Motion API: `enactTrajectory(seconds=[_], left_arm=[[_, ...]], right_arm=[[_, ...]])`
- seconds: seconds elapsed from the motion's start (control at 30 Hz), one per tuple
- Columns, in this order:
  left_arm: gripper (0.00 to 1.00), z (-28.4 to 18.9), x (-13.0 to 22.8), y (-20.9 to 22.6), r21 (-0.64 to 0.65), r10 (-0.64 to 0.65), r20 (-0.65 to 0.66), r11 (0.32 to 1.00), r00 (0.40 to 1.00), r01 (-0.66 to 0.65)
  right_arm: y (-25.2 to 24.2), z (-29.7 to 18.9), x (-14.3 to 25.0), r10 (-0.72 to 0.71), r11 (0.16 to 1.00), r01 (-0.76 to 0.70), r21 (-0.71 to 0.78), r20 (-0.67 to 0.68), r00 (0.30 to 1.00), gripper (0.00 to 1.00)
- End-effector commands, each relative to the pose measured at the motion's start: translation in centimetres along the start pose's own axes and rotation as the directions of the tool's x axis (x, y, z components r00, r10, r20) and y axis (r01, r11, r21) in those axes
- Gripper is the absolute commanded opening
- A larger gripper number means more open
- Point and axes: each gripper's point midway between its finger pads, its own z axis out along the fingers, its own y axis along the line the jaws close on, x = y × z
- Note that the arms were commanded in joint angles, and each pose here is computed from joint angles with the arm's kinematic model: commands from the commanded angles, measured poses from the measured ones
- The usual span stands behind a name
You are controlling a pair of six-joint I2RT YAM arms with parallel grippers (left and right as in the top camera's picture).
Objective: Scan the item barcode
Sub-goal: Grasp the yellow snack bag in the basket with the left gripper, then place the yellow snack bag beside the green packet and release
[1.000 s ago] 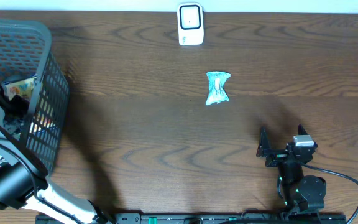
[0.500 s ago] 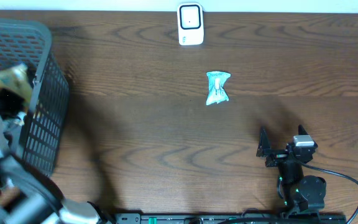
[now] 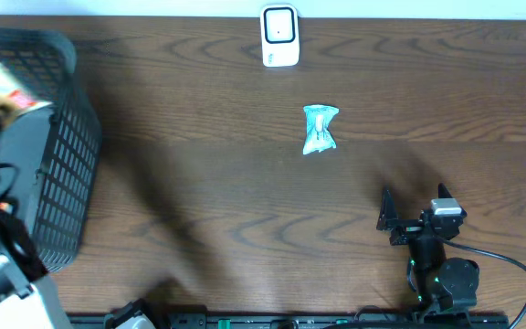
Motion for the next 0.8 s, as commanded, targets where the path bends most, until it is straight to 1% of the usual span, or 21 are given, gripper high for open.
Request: enactTrajectory(seconds=[0.0,0.1,0.17,0.27,0.4,0.5,0.6,0.77], left_arm=[[0.07,-0.2,4.4,-5.3,0.185,0.006,-0.164,0.982,0.986,0.025],[0.07,0.0,9.0,-8.4,0.277,0.054,-0.309,0.96,0.95,0.035],[0.07,0.1,12.3,-9.9,0.309,0.09,-0.396,0.95,0.914,0.04],[0.07,0.3,17.6,-11.9,0.345,0.151,-0.517,0.938,0.842,0.044],[0.07,0.9,25.4,-13.3,0.359,0.229,-0.651,0.933,0.723,0.028],[0.07,1.5,31.6,-13.0,0.336,0.273,-0.728,0.942,0.628,-0.021],[0.07,2.4,38.0,-11.3,0.295,0.306,-0.786,0.949,0.538,-0.109],[0.07,3.6,45.4,-7.6,0.236,0.328,-0.835,0.939,0.442,-0.251]], right_arm=[[-0.2,0.0,0.0,0.011,1.0,-0.011,0.01,0.002,1.0,0.99],[-0.2,0.0,0.0,0.011,1.0,-0.011,0.01,0.002,1.0,0.99],[-0.2,0.0,0.0,0.011,1.0,-0.011,0.01,0.002,1.0,0.99],[-0.2,0.0,0.0,0.011,1.0,-0.011,0.01,0.002,1.0,0.99],[-0.2,0.0,0.0,0.011,1.0,-0.011,0.01,0.002,1.0,0.99],[-0.2,0.0,0.0,0.011,1.0,-0.011,0.01,0.002,1.0,0.99],[-0.2,0.0,0.0,0.011,1.0,-0.011,0.01,0.002,1.0,0.99],[-0.2,0.0,0.0,0.011,1.0,-0.011,0.01,0.002,1.0,0.99]])
